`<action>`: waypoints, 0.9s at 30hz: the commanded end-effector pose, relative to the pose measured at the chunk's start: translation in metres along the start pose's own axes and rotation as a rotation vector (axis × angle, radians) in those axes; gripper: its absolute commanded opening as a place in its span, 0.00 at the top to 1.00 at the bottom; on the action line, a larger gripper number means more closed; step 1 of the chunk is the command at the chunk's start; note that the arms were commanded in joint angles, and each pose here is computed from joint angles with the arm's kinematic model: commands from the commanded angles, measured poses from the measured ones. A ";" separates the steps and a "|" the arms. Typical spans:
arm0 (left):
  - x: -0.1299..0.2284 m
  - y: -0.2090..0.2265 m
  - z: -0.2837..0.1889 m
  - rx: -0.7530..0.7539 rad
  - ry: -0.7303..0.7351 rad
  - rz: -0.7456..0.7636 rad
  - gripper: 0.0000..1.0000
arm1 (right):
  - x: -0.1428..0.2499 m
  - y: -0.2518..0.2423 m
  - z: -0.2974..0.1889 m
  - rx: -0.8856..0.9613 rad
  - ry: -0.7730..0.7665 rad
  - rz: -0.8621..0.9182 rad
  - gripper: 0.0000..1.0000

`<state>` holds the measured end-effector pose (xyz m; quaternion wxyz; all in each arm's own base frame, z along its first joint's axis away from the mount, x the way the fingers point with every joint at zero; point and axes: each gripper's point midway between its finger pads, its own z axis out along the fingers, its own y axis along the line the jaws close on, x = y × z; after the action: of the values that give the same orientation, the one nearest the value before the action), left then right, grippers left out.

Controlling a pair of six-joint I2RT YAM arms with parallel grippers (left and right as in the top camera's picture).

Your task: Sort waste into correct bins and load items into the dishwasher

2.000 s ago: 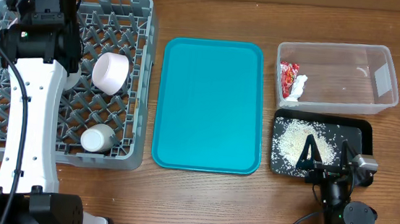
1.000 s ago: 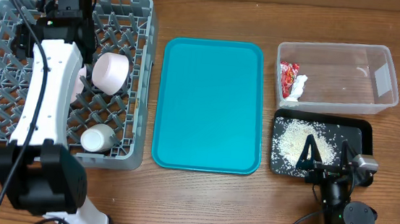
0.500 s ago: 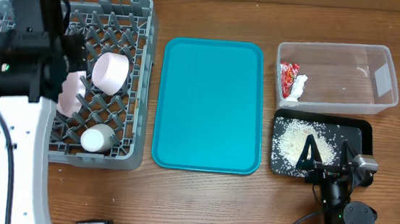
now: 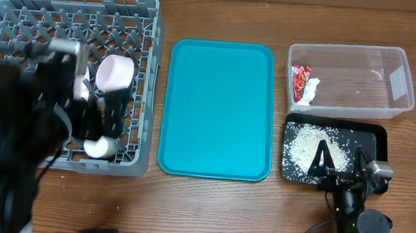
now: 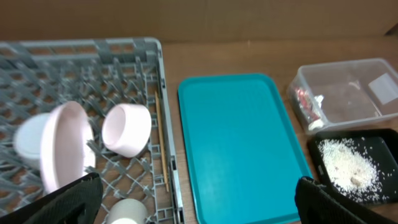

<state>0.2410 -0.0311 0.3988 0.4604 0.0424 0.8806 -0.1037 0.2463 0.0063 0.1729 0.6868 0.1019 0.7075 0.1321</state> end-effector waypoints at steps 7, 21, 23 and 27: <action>0.040 -0.003 -0.070 -0.106 -0.071 0.056 0.00 | 0.001 -0.002 0.000 0.008 -0.006 0.000 0.00; 0.039 -0.003 0.048 0.048 -0.387 0.205 0.00 | 0.001 -0.002 0.000 0.008 -0.006 0.000 0.00; 0.066 -0.005 0.049 0.059 -0.520 0.248 0.00 | 0.001 -0.002 0.000 0.008 -0.006 0.000 0.00; 0.098 -0.007 0.043 0.053 -0.617 0.286 0.00 | 0.001 -0.002 0.000 0.008 -0.006 0.000 0.00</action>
<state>0.2341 -0.0430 0.3132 0.6975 0.1236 0.7028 -0.0662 0.2462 0.0062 0.1731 0.6871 0.1018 0.7072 0.1319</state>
